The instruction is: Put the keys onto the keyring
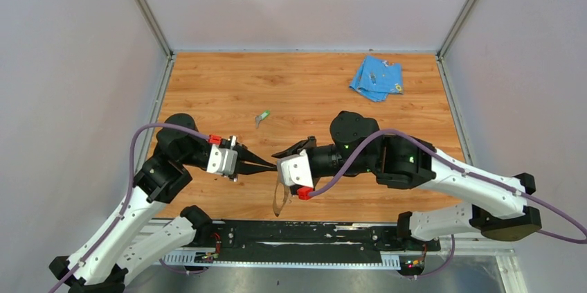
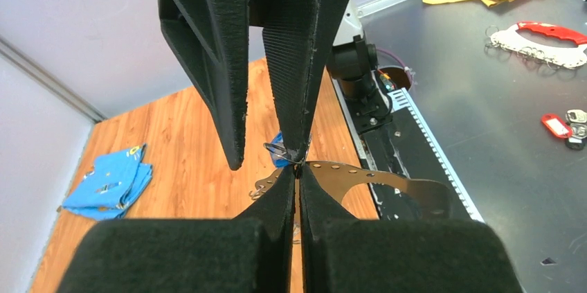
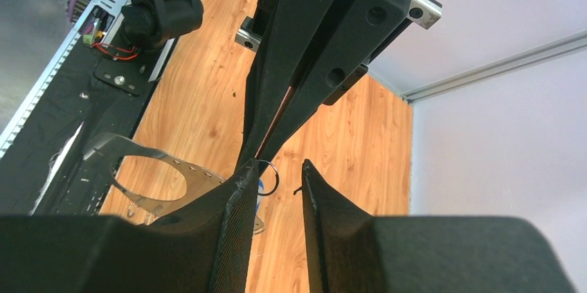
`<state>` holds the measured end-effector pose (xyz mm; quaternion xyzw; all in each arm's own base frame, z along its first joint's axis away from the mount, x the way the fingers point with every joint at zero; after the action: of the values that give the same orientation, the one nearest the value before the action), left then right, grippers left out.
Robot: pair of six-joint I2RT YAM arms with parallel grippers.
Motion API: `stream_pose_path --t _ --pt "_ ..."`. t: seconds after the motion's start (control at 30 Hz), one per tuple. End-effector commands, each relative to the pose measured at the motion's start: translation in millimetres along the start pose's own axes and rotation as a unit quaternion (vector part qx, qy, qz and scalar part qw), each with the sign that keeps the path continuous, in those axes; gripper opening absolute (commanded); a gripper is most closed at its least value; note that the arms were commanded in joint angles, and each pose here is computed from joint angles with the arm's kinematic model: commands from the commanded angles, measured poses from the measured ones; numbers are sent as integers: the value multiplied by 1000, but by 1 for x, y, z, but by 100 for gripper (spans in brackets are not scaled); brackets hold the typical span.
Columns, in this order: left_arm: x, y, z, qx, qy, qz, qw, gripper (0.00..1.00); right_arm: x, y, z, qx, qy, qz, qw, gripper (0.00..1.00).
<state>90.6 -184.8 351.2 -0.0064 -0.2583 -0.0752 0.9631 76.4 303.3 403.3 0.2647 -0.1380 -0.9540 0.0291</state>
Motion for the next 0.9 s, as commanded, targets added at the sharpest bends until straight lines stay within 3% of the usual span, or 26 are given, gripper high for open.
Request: stream_pose_path --t 0.0,0.87 --pt "10 0 17 -29 -55 22 998 0 23 3 -18 53 -39 78 995 33" --pt "-11 -11 20 -83 -132 -34 987 0 4 -9 -4 97 -121 148 977 34"
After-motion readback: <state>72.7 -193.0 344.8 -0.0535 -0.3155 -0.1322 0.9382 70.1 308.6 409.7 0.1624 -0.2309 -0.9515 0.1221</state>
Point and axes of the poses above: each gripper's point midway between its finger pads, its own y axis back along the fingers, its own x axis along the line the jaws close on, z = x × y, the point moved 6 cm from there along y, back along the fingers, and after that the axes turned 10 degrees about -y, right-handed, at the moved point
